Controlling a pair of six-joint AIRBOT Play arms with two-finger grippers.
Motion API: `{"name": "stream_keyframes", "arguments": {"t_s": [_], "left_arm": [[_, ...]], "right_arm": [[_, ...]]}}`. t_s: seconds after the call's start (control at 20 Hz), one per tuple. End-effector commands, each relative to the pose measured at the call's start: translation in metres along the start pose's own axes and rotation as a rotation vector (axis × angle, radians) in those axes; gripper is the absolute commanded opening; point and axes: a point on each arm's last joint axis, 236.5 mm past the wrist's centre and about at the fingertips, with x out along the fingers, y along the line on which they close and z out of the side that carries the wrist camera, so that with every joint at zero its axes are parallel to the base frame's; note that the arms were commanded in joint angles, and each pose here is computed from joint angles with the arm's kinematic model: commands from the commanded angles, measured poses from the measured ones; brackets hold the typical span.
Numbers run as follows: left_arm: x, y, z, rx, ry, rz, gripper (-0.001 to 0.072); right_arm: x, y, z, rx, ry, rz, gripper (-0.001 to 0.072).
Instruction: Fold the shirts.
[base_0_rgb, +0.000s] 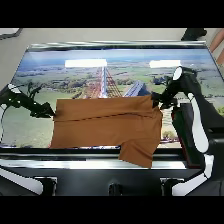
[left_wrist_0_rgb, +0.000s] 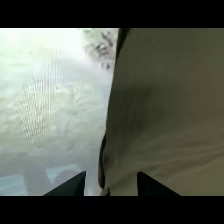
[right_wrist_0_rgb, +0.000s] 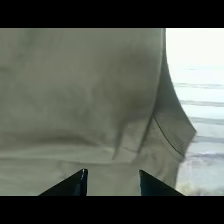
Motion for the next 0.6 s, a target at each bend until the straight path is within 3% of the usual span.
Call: {"name": "stream_keyframes", "arguments": {"t_s": [0.0, 0.35, 0.55], "left_arm": [[-0.027, 0.0, -0.015, -0.041, -0.017, -0.014, 0.0409], [0.03, 0.015, -0.15, -0.21, 0.051, -0.065, 0.0388], [0.049, 0.016, -0.179, -0.219, 0.085, -0.087, 0.0381]], "right_arm": [[-0.031, -0.025, -0.023, 0.002, 0.033, -0.04, 0.0439], [-0.007, -0.041, -0.091, 0.045, 0.135, 0.032, 0.0438], [-0.009, -0.041, -0.103, 0.02, 0.132, 0.036, 0.0438]]}}
